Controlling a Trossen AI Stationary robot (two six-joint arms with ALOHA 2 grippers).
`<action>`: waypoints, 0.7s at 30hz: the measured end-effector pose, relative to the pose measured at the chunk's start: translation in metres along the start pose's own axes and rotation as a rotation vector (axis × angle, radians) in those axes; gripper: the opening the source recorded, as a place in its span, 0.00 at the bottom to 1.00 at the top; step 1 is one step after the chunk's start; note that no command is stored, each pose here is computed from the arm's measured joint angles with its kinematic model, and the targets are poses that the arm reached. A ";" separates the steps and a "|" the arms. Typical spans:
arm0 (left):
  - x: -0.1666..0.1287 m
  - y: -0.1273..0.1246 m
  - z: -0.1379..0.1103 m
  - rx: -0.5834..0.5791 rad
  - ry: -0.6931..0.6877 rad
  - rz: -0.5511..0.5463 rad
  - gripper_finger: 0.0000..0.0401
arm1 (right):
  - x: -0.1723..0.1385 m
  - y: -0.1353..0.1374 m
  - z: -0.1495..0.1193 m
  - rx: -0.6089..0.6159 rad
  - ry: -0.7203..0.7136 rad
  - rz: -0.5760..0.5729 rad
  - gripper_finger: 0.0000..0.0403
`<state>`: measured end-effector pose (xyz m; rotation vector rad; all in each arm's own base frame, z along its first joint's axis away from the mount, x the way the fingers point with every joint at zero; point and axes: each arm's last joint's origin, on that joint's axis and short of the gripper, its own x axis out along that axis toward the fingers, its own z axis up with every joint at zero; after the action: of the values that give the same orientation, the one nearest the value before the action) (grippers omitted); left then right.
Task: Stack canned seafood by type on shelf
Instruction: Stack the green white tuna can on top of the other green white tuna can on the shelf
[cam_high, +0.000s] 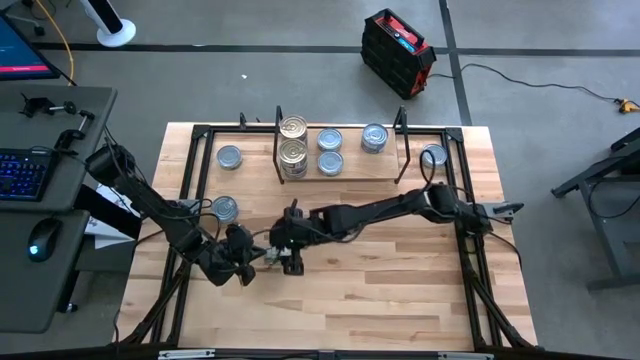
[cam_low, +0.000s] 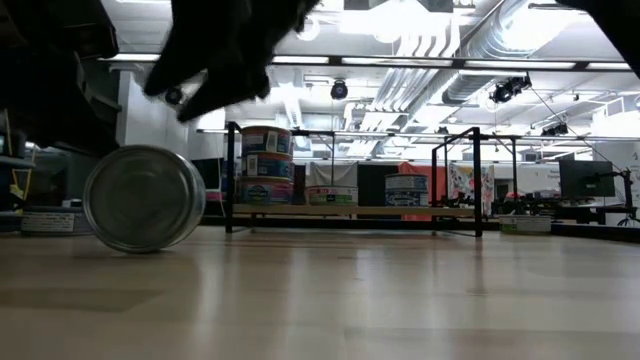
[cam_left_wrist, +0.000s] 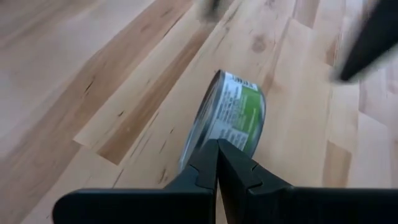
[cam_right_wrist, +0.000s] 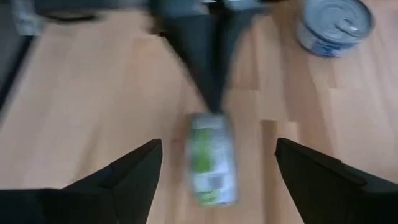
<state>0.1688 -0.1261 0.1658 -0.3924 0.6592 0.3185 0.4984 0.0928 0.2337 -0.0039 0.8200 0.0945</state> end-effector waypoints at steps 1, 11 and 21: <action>0.000 0.000 0.000 -0.002 -0.001 0.001 0.00 | 0.003 -0.004 -0.003 0.005 -0.001 -0.003 0.76; 0.004 0.003 0.004 -0.021 -0.008 0.023 0.00 | 0.024 -0.016 -0.026 0.007 0.021 0.092 0.76; 0.008 0.007 0.010 -0.041 -0.016 0.052 0.00 | 0.041 -0.010 -0.039 -0.034 0.040 0.075 0.76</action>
<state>0.1770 -0.1139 0.1655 -0.4120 0.6486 0.3850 0.4983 0.0842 0.1767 -0.0075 0.8583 0.1798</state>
